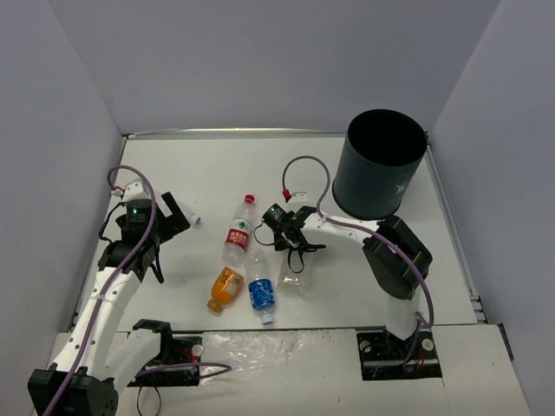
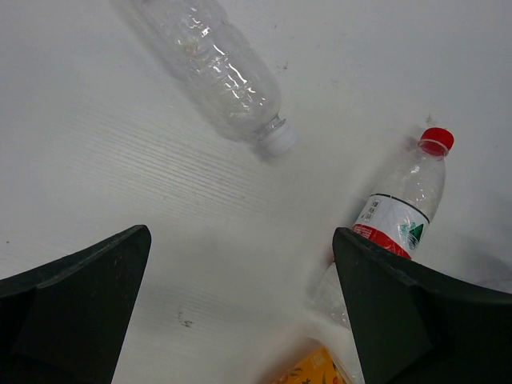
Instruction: Put the plastic bottles in the bin
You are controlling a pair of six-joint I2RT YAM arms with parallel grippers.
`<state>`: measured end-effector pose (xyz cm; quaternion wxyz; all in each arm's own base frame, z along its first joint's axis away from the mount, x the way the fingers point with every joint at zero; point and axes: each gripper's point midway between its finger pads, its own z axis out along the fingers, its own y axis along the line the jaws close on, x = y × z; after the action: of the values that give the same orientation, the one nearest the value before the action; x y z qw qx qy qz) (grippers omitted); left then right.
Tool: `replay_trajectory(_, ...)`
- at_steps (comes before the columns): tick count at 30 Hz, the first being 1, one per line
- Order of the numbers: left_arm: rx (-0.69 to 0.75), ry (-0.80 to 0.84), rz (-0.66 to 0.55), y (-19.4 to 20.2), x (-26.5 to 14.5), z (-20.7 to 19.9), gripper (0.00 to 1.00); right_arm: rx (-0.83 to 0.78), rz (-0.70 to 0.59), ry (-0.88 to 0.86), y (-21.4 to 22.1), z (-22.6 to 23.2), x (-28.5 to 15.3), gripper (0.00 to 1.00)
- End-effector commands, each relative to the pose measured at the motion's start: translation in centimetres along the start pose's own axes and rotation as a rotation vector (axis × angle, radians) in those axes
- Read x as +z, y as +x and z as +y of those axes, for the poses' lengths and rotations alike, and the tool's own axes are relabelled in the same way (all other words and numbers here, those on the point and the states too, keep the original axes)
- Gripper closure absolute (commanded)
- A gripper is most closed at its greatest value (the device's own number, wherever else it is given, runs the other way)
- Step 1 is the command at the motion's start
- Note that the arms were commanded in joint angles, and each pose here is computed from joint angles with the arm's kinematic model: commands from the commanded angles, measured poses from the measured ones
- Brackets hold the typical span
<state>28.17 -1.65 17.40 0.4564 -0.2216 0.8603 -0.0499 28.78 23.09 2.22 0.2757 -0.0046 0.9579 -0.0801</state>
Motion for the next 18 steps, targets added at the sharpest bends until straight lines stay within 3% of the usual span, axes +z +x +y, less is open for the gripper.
replay_trajectory(1, -0.029, 0.037, -0.079, -2.3, -0.6, -1.2, 0.03, 0.082, -0.040, -0.110, -1.9, 1.9, -1.2, 0.30)
replay_trajectory(4, -0.027, 0.037, -0.079, -2.2, -0.6, -1.1, 0.03, 0.111, -0.118, -0.126, -4.6, 1.4, -3.1, 0.47)
replay_trajectory(10, -0.005, 0.074, -0.050, -1.8, -0.1, -2.0, 0.03, 0.156, -0.383, -0.210, -14.8, -1.0, -11.7, 0.53)
replay_trajectory(13, 0.015, 0.082, -0.036, -1.7, 0.1, -2.2, 0.03, 0.232, -0.596, -0.194, -22.3, -5.3, -18.6, 0.55)
replay_trajectory(18, 0.044, 0.117, -0.022, -1.5, 0.3, -3.0, 0.03, 0.409, -0.880, 0.035, -31.2, -16.2, -26.3, 0.56)
